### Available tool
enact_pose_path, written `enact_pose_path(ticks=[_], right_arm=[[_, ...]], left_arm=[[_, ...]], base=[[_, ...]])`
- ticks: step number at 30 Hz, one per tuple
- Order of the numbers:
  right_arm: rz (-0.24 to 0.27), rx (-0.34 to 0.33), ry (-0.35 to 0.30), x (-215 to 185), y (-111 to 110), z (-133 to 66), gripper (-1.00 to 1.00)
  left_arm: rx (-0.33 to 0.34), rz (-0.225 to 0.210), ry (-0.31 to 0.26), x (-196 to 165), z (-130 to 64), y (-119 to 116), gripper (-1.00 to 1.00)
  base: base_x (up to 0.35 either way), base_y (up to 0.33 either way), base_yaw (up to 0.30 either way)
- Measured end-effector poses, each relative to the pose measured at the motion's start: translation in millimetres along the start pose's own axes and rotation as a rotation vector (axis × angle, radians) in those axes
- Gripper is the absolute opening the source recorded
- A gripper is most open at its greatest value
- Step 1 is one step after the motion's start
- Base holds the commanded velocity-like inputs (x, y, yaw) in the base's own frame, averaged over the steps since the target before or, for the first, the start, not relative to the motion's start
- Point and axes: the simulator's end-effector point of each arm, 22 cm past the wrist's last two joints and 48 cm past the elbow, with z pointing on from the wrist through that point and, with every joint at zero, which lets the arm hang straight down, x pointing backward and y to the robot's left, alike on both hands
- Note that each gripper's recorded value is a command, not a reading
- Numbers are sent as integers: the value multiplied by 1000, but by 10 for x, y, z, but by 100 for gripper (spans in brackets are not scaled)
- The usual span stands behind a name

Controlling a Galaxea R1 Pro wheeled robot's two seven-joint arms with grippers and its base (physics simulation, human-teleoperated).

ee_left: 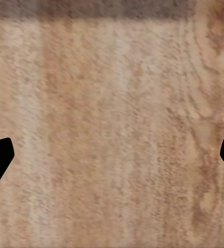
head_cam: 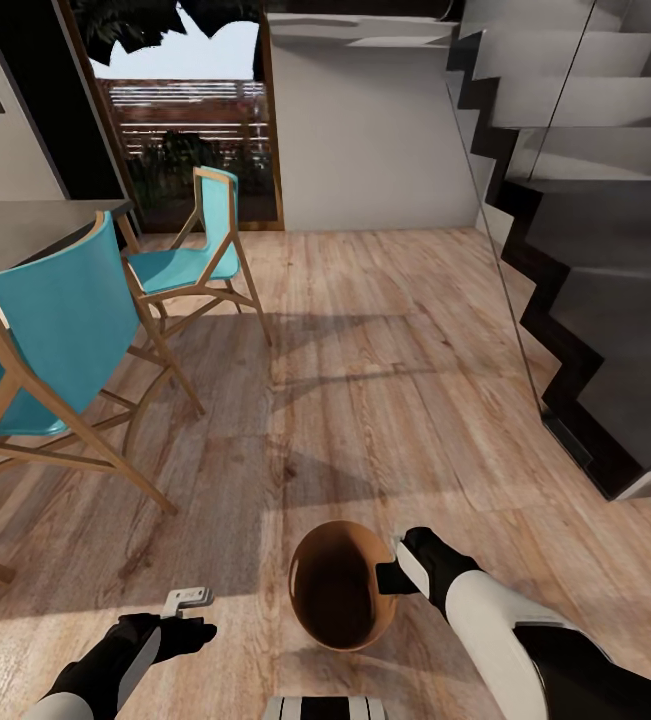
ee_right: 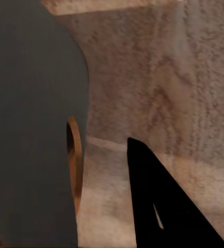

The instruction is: Put the three can of soda from the living room inside the tash can in the kitchen.

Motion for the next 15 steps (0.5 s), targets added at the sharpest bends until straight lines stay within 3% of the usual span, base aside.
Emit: enact_pose_path(ticks=[15], right_arm=[[-9, 7, 0, 0, -12, -1, -100]], left_arm=[[-1, 0, 1, 6, 1, 2, 100]], base=[[0, 0, 0]])
